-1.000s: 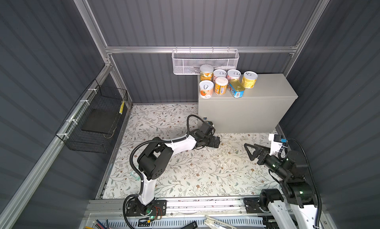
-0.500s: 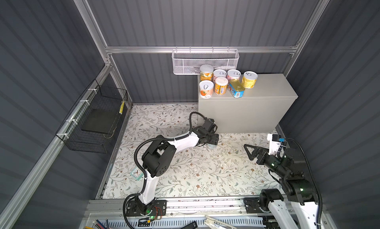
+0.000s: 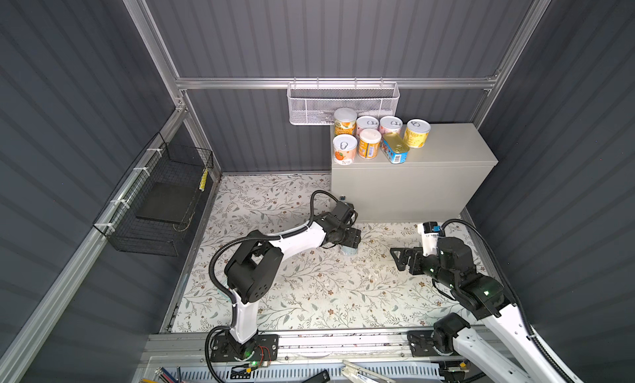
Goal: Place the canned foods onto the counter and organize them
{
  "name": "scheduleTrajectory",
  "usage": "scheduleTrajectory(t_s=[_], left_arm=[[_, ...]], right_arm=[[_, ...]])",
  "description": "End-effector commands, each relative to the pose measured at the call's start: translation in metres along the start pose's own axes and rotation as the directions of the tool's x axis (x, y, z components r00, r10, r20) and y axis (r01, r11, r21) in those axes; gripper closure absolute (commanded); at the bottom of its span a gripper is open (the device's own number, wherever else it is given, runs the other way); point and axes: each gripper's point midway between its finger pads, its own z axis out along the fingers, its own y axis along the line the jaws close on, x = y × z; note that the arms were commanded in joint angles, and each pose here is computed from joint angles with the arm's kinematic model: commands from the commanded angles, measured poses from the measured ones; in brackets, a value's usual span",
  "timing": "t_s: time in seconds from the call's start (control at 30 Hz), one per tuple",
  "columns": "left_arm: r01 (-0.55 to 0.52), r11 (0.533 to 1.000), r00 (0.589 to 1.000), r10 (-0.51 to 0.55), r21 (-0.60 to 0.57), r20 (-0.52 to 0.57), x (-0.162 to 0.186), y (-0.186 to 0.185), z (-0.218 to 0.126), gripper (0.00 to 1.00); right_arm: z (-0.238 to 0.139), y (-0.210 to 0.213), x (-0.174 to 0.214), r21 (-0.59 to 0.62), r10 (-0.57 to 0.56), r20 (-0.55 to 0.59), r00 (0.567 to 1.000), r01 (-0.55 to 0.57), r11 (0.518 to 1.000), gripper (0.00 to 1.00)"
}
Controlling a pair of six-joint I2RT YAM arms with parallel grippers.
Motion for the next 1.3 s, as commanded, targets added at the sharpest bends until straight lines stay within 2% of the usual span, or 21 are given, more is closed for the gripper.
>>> scheduleTrajectory(t_s=[0.0,0.23,0.4,0.47,0.77,0.93,1.03,1.1,1.27], left_arm=[[0.020,0.989,0.998,-0.027,0.143,0.049,-0.020,-0.021,-0.040,0.51],[-0.008,0.971,0.999,-0.001,0.238,0.040,-0.027,-0.044,-0.082,0.52],[-0.026,0.938,0.999,0.015,0.346,0.036,-0.035,-0.070,-0.109,0.52],[-0.023,0.922,0.999,0.012,0.386,0.031,-0.035,-0.078,-0.114,0.52],[-0.017,0.885,1.000,0.013,0.466,0.011,-0.030,-0.093,-0.135,0.52],[0.008,0.855,0.999,0.010,0.518,-0.032,-0.019,-0.100,-0.137,0.52],[0.007,0.849,1.000,0.008,0.529,-0.026,-0.019,-0.101,-0.140,0.51],[0.029,0.853,0.998,-0.001,0.520,-0.055,-0.006,-0.096,-0.133,0.51],[0.051,0.827,0.997,-0.008,0.560,-0.079,0.001,-0.100,-0.133,0.51]], right_arm=[[0.007,0.008,-0.009,-0.012,-0.055,0.078,0.995,0.056,0.998,0.01],[0.023,0.043,-0.001,-0.164,-0.098,0.166,0.981,0.126,0.978,0.01],[0.033,0.063,0.002,-0.129,-0.198,0.224,0.954,0.230,0.965,0.01],[0.038,0.078,0.005,-0.167,-0.213,0.251,0.944,0.259,0.951,0.01],[0.052,0.104,0.004,-0.194,-0.238,0.315,0.919,0.308,0.931,0.02],[0.055,0.109,0.002,-0.183,-0.253,0.326,0.911,0.323,0.928,0.05],[0.055,0.110,0.000,-0.178,-0.255,0.334,0.907,0.326,0.928,0.07],[0.054,0.112,-0.001,-0.184,-0.258,0.341,0.904,0.333,0.925,0.10],[0.053,0.114,-0.004,-0.180,-0.272,0.341,0.900,0.347,0.920,0.14]])
